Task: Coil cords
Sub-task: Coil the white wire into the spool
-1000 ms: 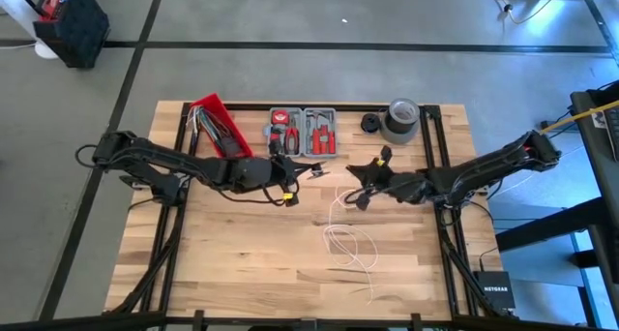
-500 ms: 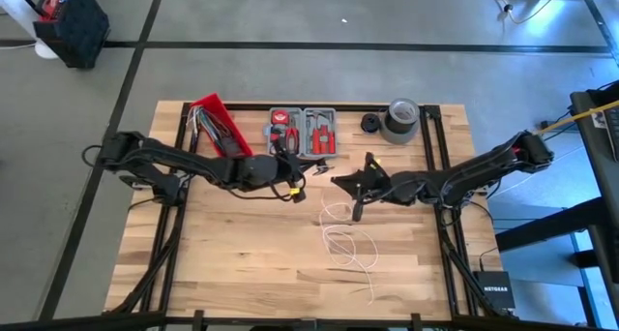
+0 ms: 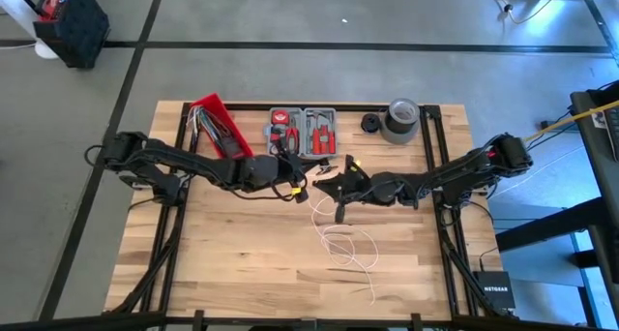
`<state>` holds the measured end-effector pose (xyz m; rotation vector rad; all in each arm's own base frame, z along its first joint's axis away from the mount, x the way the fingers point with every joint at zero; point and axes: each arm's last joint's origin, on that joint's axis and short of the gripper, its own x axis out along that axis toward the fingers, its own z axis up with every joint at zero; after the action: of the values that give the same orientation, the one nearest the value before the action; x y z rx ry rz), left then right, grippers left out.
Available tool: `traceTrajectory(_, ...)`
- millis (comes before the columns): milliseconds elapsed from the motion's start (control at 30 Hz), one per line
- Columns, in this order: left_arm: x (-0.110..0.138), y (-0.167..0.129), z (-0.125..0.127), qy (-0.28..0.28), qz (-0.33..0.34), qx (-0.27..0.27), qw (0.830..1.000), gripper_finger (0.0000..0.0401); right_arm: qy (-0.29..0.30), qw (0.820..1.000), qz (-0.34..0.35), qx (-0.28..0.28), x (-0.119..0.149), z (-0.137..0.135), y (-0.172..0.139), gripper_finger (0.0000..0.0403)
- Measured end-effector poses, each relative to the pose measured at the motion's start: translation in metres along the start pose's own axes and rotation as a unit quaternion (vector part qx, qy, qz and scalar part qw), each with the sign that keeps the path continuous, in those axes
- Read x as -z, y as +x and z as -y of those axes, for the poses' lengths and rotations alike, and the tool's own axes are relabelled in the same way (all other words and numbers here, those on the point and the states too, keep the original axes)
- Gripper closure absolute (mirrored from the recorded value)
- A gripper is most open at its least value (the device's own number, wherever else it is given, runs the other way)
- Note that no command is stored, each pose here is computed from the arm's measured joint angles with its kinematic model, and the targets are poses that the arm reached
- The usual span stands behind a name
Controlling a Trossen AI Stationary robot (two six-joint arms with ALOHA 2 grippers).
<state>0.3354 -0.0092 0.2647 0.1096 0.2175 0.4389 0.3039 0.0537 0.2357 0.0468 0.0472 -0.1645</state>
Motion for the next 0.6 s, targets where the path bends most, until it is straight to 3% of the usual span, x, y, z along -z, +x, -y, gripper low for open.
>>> traceTrajectory(333,-0.001,-0.001,0.003,0.0,0.009,0.005,1.0,0.0401,-0.047,0.997,-0.059,0.025,0.016,-0.004,0.016,0.0398)
traceTrajectory(600,-0.013,-0.018,0.01,0.001,0.025,0.026,0.999,0.0401,-0.1,0.978,-0.163,0.086,0.035,0.003,0.01,0.0397)
